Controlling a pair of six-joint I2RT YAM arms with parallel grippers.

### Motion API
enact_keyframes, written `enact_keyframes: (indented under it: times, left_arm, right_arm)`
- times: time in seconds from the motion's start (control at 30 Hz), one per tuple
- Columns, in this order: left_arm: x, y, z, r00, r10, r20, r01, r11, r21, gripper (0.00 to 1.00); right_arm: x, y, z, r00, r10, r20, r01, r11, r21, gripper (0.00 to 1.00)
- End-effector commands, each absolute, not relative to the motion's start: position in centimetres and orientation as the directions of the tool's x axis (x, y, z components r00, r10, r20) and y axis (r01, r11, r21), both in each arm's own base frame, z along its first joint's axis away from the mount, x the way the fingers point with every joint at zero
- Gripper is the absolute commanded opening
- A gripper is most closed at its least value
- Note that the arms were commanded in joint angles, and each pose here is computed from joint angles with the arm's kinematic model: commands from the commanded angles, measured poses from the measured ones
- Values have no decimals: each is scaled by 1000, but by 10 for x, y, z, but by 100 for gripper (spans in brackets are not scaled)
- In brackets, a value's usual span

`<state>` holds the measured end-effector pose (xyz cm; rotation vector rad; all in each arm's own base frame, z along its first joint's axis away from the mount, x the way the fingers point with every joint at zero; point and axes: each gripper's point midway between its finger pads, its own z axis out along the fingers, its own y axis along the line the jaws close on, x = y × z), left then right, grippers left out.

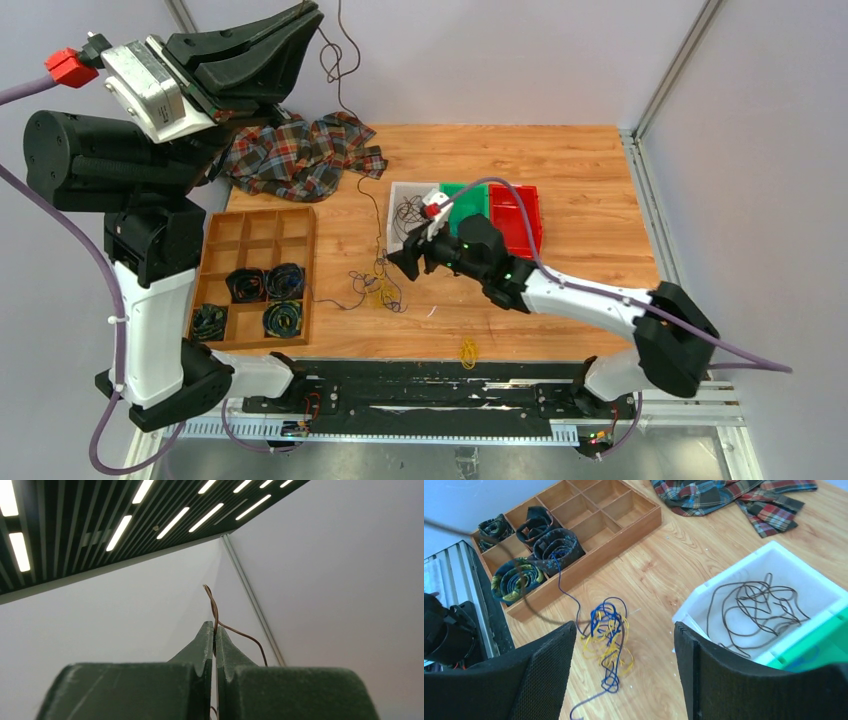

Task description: Untangle the cables

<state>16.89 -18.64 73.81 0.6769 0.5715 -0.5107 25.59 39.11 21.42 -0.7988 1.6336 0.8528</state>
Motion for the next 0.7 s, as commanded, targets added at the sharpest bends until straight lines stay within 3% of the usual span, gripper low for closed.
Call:
enact_keyframes:
  times: [0.0, 0.2, 0.43, 0.67]
  left_arm:
    - [158, -180, 747, 769, -253, -587, 571, 686, 452, 1]
    - [162, -182, 746, 763, -252, -595, 575, 685, 447, 1]
    - [164, -183, 747, 761, -253, -597, 576, 687, 443, 1]
    - [162, -179, 750, 778, -235, -582, 551, 701, 453, 1]
  right_arm:
    - [252, 358, 245, -122, -20, -992, -832, 547, 91, 72]
    - [214, 368, 276, -53, -27, -998, -935, 353, 40, 73]
    - [211, 417, 314, -36, 16, -999, -980, 195, 39, 73]
    - [236, 448, 282, -125, -1, -992, -966, 229, 121, 52]
